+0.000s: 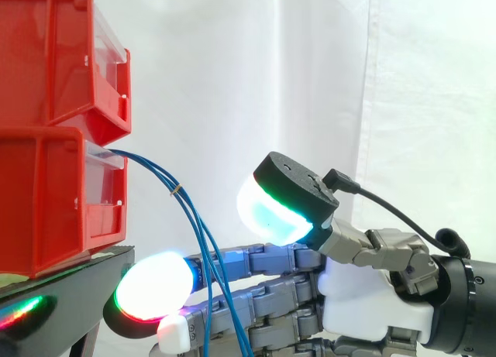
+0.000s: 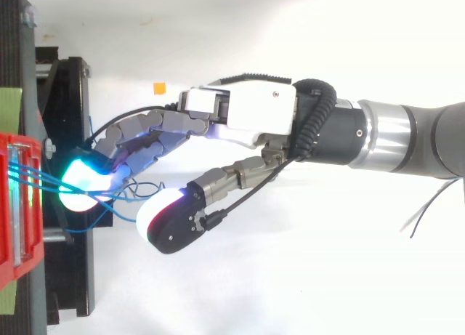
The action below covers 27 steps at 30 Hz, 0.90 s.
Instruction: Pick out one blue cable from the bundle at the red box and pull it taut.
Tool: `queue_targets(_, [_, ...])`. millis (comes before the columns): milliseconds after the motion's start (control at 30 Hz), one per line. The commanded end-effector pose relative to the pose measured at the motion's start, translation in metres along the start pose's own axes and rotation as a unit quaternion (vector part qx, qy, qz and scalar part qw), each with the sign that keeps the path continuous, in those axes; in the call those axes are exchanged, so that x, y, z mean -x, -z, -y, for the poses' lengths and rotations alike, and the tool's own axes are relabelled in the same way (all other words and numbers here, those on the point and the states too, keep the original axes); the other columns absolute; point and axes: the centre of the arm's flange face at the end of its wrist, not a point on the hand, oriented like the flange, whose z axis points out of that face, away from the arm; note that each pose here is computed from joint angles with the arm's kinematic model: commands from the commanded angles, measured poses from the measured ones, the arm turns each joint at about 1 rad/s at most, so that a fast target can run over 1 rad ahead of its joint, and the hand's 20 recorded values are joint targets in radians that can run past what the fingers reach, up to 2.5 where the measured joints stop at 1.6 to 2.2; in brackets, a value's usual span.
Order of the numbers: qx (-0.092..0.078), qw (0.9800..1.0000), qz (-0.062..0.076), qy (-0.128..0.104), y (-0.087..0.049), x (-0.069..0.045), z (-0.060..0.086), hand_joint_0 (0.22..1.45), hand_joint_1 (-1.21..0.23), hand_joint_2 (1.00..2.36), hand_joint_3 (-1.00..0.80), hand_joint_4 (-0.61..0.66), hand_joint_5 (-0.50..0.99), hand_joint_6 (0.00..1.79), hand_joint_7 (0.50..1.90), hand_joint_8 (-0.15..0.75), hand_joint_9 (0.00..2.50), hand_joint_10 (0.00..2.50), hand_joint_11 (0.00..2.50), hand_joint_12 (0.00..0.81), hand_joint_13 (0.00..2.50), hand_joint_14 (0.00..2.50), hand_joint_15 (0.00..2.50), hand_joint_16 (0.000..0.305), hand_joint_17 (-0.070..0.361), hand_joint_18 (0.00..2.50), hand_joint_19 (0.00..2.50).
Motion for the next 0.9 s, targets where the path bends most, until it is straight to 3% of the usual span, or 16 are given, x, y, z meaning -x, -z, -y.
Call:
queue_targets(0, [0.001,1.0,-0.001,-0.001,-0.0001,-0.0001,0.0,0.57,-0.57,1.01,-0.43,0.19,-0.18,0.5,0.73,0.229,0.7,0.01,0.27,0.324,0.49,0.01,0.26,0.045,0.1,0.28,0.47])
queue_targets(167, [0.004,1.0,-0.002,-0.006,-0.0007,0.0006,-0.0006,0.57,-0.58,1.01,-0.43,0.19,-0.18,0.5,0.75,0.231,0.7,0.01,0.27,0.322,0.49,0.01,0.27,0.045,0.1,0.28,0.48])
queue_targets(500, [0.021,0.9994,-0.022,-0.014,-0.0033,0.0004,-0.0039,0.58,-0.57,1.01,-0.41,0.19,-0.17,0.5,0.8,0.232,0.71,0.01,0.29,0.321,0.5,0.01,0.27,0.044,0.099,0.29,0.48])
queue_targets(867, [0.028,0.9991,-0.027,-0.017,-0.0048,0.0002,-0.0057,0.58,-0.56,1.01,-0.42,0.19,-0.15,0.5,0.85,0.232,0.73,0.01,0.29,0.319,0.52,0.01,0.29,0.044,0.099,0.3,0.49])
